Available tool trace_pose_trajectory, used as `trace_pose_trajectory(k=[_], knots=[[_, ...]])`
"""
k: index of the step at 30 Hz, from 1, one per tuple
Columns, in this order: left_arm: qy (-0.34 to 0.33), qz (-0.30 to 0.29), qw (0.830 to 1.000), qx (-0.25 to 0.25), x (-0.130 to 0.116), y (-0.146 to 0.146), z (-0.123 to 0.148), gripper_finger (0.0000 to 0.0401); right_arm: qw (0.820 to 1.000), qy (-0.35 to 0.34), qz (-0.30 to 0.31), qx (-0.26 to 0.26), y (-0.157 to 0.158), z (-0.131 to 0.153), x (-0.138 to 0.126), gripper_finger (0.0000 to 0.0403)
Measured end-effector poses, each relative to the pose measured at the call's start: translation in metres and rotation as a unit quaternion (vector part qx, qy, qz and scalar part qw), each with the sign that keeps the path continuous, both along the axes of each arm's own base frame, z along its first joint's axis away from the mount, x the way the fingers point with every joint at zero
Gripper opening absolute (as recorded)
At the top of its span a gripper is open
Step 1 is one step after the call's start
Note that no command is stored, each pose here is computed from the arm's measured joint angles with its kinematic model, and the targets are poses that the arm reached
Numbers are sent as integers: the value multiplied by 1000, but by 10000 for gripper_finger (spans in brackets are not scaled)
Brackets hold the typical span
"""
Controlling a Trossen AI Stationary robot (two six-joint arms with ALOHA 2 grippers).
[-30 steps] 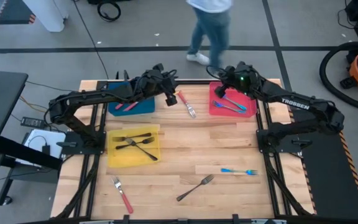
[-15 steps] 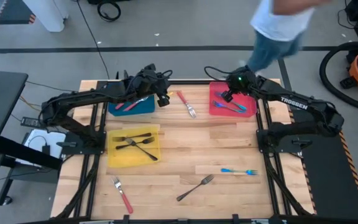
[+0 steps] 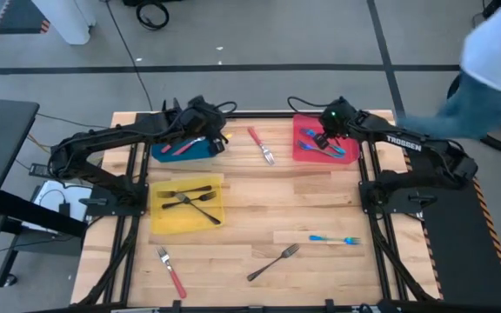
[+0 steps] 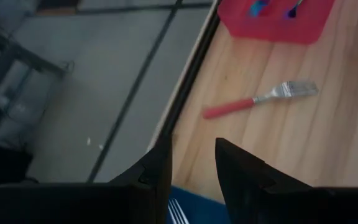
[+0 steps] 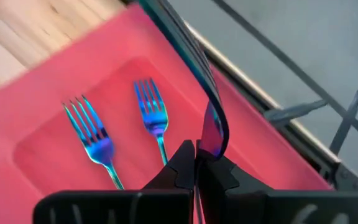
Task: Sort silverware by color (type)
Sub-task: Put the left blue fork into the red bin, then put the bottom pink fork into the blue bin
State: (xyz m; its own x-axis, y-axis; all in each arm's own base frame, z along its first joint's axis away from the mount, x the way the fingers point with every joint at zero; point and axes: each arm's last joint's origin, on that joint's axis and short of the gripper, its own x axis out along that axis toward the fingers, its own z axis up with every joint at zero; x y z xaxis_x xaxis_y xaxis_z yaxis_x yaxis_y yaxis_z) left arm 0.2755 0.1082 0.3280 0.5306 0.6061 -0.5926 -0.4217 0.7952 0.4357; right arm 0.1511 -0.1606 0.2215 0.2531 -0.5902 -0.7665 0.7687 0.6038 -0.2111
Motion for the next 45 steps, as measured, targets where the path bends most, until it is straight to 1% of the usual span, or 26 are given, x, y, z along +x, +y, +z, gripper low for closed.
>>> trace_pose_trajectory(k=[4, 10, 15, 20, 26, 31, 34, 40, 45], knots=[[8, 16, 1000, -22, -3, -1, -4, 123, 999, 26, -6, 28, -6, -16, 2, 10], [20, 17, 999, -26, -5, -2, -5, 123, 996, 63, -5, 60, -15, -40, 10, 14], [28, 17, 999, -29, -6, -2, -7, 123, 994, 77, 1, 77, -20, -54, 14, 27], [31, 17, 999, -30, -6, -2, -7, 123, 993, 86, 10, 74, -23, -59, 17, 40], [44, 17, 998, -35, -8, -3, -9, 123, 995, 80, 9, 63, -25, -59, 19, 60], [67, 17, 997, -42, -11, -4, -12, 123, 996, 75, 6, 45, -24, -50, 19, 76], [78, 20, 996, -48, -13, -5, -13, 123, 998, 60, 12, 27, -23, -35, 23, 82], [75, 44, 994, -70, -16, -5, -16, 123, 999, 22, 33, -12, -15, -1, 31, 83], [75, 53, 993, -79, -17, -6, -17, 123, 998, -16, 55, -30, -6, 18, 31, 83]])
